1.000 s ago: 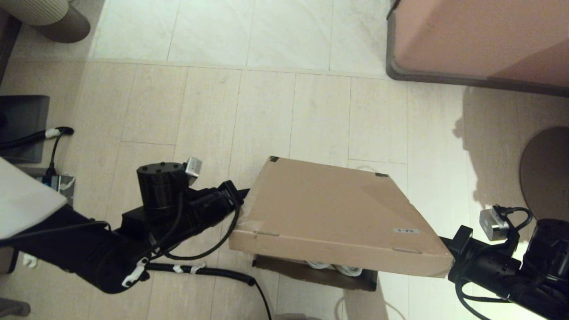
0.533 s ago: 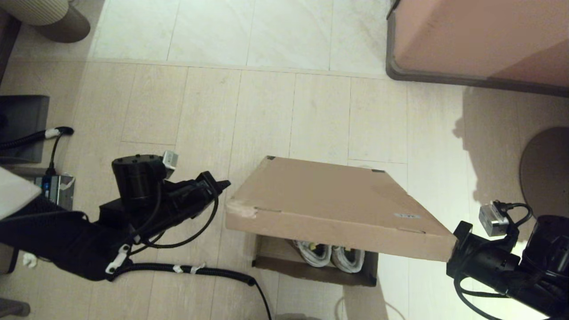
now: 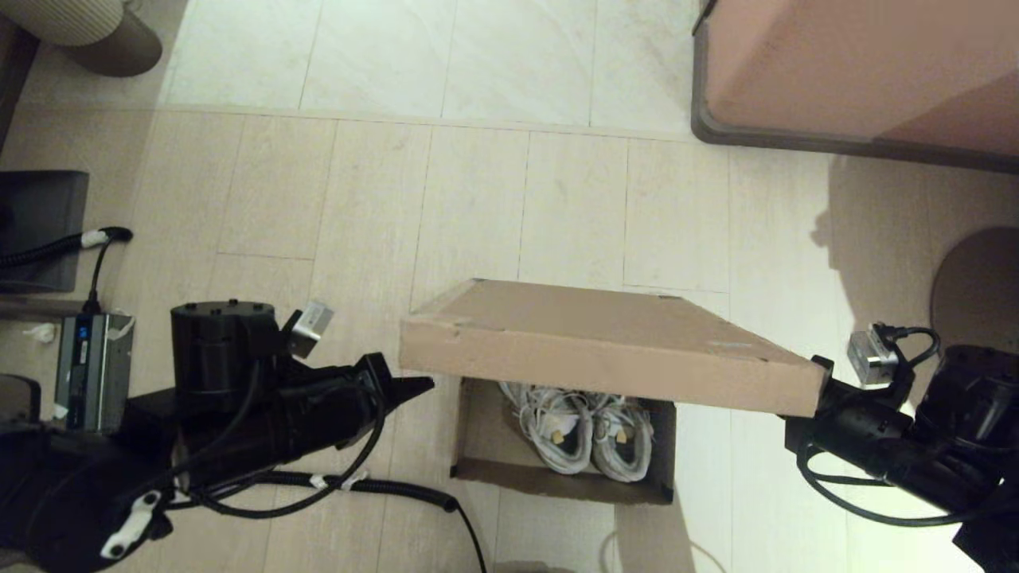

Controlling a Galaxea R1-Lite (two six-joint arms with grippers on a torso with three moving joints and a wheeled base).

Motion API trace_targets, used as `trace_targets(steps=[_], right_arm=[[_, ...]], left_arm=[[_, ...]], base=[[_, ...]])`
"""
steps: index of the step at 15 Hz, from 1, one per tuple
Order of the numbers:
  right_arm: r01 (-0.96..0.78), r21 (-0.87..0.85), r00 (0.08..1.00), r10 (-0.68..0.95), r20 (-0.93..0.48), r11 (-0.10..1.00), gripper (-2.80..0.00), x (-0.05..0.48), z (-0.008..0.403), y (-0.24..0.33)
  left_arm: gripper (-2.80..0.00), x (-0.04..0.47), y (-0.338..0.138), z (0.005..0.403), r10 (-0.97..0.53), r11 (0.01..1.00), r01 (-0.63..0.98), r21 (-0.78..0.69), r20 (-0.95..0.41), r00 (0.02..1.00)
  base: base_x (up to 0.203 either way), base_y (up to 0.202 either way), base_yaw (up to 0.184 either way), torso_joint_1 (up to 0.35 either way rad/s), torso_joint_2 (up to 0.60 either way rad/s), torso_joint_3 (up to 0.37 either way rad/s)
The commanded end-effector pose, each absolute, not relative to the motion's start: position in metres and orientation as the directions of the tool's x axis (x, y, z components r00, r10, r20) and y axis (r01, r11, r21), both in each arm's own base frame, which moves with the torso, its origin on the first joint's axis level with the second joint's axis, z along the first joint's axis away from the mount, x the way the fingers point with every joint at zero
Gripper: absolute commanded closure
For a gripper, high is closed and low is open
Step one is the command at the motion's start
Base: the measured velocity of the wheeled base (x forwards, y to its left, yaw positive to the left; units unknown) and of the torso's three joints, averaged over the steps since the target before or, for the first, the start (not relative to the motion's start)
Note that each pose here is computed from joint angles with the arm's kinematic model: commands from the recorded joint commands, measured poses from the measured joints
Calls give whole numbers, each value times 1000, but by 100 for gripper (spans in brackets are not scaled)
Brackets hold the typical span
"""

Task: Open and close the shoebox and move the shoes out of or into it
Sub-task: Open the shoe box

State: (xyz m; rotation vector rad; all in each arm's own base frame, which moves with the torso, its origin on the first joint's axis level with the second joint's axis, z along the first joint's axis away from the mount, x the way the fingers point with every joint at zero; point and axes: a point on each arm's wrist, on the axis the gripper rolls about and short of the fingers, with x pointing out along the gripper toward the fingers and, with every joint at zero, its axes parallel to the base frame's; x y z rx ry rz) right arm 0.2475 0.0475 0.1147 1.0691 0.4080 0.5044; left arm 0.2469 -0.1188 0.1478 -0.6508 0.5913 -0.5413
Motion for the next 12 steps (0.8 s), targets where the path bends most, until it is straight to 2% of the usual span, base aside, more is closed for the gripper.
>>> trace_targets(steps=[1,5,12], right_arm=[[-216,900,820,571,-45,380,0,260,122,48],[-211,897,832,552,-44,389,0,274,131,43],[-221,888,865,501,-12,403,0,324,154,29]], left_arm=[[0,239,-126,157,-658,647,319,-692,-297,692],[0,257,-139,175,-677,616,369,-696,-228,700],[0,362,-175,190,-636,570,434,-697,-40,770]], base=[[0,0,0,0,0,0],[0,0,0,0,0,0],[0,0,0,0,0,0]])
